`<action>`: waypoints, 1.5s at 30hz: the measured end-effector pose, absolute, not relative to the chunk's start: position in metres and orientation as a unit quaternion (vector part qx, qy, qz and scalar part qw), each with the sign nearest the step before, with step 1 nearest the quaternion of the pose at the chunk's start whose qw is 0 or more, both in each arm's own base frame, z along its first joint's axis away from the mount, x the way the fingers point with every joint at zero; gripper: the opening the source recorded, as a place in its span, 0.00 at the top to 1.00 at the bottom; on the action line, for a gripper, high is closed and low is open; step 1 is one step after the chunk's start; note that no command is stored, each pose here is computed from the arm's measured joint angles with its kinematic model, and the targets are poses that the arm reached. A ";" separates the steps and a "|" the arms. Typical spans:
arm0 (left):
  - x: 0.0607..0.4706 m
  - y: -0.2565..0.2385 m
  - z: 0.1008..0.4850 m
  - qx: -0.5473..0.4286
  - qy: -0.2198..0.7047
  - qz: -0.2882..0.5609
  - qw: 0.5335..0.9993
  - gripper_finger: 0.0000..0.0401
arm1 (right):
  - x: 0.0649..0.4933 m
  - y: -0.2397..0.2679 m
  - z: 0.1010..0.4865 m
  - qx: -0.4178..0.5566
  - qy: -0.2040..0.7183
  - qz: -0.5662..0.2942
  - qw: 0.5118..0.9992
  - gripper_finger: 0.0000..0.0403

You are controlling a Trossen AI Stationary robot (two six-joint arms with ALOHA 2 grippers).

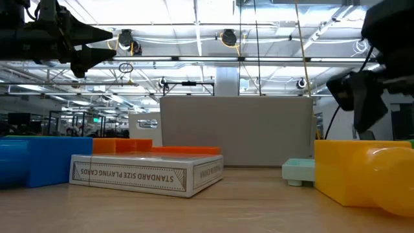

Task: Pick & Place Toys
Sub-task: Put the green game piece into the top gray bin

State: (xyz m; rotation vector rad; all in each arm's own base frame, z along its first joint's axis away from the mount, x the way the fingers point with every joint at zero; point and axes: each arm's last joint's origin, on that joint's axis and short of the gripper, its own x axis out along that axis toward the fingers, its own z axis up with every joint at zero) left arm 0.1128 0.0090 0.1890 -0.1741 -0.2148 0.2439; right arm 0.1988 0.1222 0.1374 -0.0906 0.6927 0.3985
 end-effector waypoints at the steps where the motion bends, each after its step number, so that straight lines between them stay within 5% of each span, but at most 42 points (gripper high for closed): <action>1: 0.113 0.009 0.189 -0.087 -0.107 0.121 0.983 0.31 | 0.199 0.123 0.134 -0.051 0.343 0.185 0.919 0.41; 17: 0.113 0.009 0.189 -0.087 -0.107 0.121 0.983 0.31 | 0.209 0.105 0.125 -0.091 0.346 0.077 0.931 0.63; 29: 0.113 0.009 0.189 -0.086 -0.106 0.121 0.983 0.31 | 0.209 0.108 0.128 -0.057 0.351 0.139 0.924 0.78; 36: 0.113 0.009 0.189 -0.086 -0.106 0.121 0.983 0.31 | 0.209 0.109 0.128 -0.026 0.352 0.127 0.927 0.77; 45: 0.113 0.009 0.189 -0.087 -0.106 0.121 0.983 0.31 | 0.213 0.111 0.133 0.018 0.328 0.120 0.937 0.59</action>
